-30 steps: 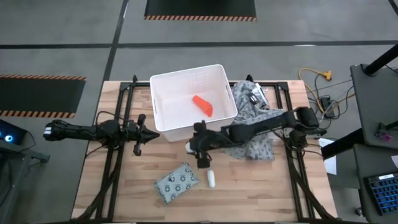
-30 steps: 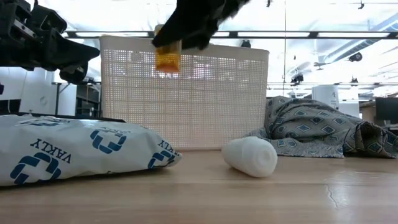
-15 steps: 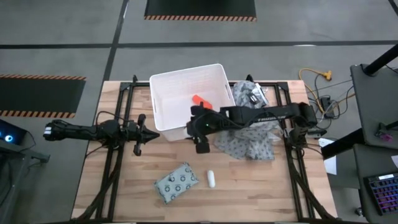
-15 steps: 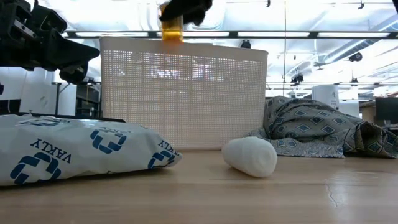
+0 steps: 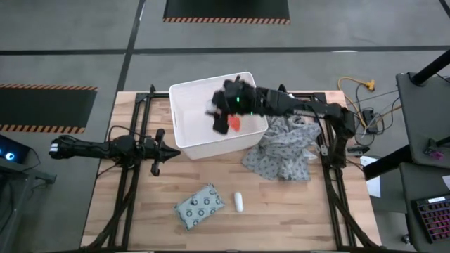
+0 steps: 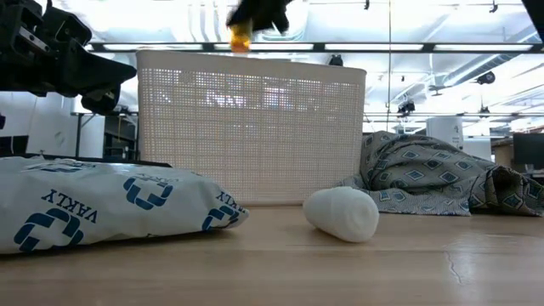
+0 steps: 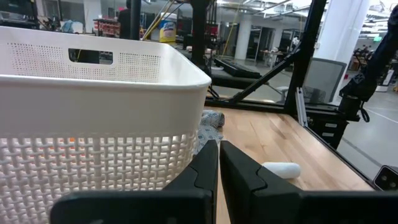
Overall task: Pick & place medical supplies in basket/bin
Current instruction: Put the white medicine bottle into the white bin
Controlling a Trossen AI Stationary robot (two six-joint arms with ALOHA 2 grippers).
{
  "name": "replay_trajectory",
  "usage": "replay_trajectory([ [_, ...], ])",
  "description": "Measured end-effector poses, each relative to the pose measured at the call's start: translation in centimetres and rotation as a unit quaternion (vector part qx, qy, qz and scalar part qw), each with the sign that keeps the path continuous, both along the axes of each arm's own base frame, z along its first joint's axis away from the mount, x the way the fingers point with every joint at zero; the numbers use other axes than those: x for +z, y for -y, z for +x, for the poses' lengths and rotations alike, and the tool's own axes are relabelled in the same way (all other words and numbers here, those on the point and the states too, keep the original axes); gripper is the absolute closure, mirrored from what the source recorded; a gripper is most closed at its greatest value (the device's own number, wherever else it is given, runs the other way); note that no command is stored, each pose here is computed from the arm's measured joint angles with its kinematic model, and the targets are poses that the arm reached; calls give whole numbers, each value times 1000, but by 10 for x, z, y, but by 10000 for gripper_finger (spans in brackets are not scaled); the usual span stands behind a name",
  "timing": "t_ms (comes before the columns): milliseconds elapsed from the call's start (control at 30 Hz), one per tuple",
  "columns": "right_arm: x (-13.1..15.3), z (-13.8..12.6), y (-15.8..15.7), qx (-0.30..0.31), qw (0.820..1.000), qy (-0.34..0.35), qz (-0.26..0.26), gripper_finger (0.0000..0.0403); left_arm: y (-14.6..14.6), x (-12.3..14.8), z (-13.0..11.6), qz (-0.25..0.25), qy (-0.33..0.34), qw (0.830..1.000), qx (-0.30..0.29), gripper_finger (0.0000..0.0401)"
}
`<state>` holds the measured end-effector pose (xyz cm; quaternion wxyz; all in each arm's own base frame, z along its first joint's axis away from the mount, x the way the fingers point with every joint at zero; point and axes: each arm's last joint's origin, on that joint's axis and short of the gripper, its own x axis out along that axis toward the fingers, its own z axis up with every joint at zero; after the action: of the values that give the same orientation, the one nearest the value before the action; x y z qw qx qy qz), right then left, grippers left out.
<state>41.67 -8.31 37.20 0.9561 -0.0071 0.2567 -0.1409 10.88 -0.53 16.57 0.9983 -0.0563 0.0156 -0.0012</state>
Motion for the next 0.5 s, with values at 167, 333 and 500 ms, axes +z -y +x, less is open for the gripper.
replay_trajectory([
  [167,-42,-10,55,-129,986,14,105,215,0,0,0,0,0,1000,0,401],
  [333,-80,-14,80,-189,972,78,114,216,0,0,0,0,0,1000,0,401],
  [500,-104,-15,80,-201,969,111,85,216,0,0,0,0,0,1000,0,401],
])
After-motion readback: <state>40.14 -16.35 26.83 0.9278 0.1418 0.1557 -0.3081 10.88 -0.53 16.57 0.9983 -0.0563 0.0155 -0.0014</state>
